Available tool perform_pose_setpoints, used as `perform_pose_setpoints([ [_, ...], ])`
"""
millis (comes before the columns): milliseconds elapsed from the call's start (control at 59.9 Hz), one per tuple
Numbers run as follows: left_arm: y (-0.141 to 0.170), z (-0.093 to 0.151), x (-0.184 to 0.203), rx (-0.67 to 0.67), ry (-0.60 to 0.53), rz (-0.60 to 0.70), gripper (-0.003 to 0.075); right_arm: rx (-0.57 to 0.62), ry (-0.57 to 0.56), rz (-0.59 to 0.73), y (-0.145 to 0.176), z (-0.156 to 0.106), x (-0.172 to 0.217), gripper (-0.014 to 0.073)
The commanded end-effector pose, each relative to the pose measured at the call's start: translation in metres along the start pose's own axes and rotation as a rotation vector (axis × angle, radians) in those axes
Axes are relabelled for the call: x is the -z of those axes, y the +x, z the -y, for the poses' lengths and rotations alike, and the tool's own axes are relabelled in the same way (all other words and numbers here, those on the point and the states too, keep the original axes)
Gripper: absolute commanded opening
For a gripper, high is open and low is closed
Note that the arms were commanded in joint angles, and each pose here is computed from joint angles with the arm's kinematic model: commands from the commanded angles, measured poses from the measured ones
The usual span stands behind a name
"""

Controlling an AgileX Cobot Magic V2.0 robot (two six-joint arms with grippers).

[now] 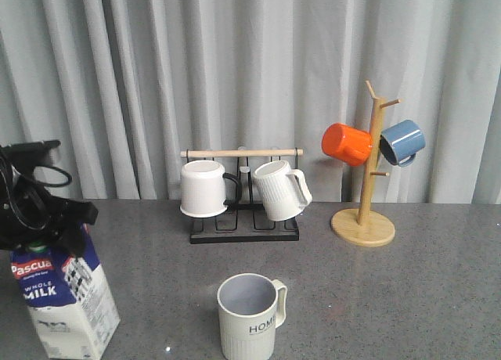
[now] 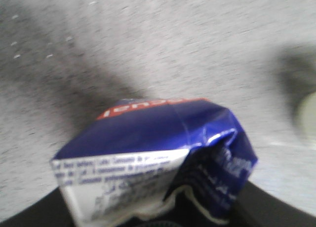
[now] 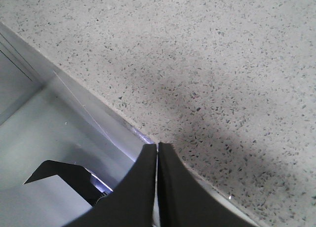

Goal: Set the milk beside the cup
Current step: 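Lift the milk carton with the left gripper and carry it beside the mug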

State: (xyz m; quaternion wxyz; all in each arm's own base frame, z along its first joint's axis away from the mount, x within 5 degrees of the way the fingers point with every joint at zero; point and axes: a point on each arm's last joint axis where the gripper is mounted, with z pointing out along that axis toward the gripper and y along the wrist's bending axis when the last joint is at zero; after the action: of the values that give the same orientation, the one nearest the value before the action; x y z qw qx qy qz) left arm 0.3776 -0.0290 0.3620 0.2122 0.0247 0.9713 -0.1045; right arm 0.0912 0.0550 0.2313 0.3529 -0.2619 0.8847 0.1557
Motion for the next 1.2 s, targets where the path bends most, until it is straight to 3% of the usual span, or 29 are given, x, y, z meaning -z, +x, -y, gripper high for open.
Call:
perform_pose_setpoints([
  [0,-0.002,0.021,0.05,-0.024,0.114,0.192,0.0094,0.0,0.021,0.073,-0.012,0.001,0.005,-0.0005],
  [200,-0.007,0.049,0.076,-0.061,0.335,0.344,0.0086,0.0,0.02,0.072,-0.012,0.001,0.005,-0.0005],
  [351,-0.014,0.074,0.087,-0.136,0.39,0.4,0.0086,0.0,0.019,0.069,-0.012,0.001,0.005,-0.0005],
  [535,-0.022,0.094,0.089,-0.179,0.353,0.399,0.0086,-0.002,0.018,0.07,-0.012,0.001,0.005,-0.0005],
  [752,-0.021,0.098,0.062,-0.189,0.199,0.25,0.0086,-0.004,0.016,0.07,-0.012,0.001,0.005,-0.0005],
  [1186,-0.022,0.122,0.005,-0.237,0.208,0.112,0.0086,-0.006,0.015,0.07,-0.012,0.001,0.005,-0.0005],
])
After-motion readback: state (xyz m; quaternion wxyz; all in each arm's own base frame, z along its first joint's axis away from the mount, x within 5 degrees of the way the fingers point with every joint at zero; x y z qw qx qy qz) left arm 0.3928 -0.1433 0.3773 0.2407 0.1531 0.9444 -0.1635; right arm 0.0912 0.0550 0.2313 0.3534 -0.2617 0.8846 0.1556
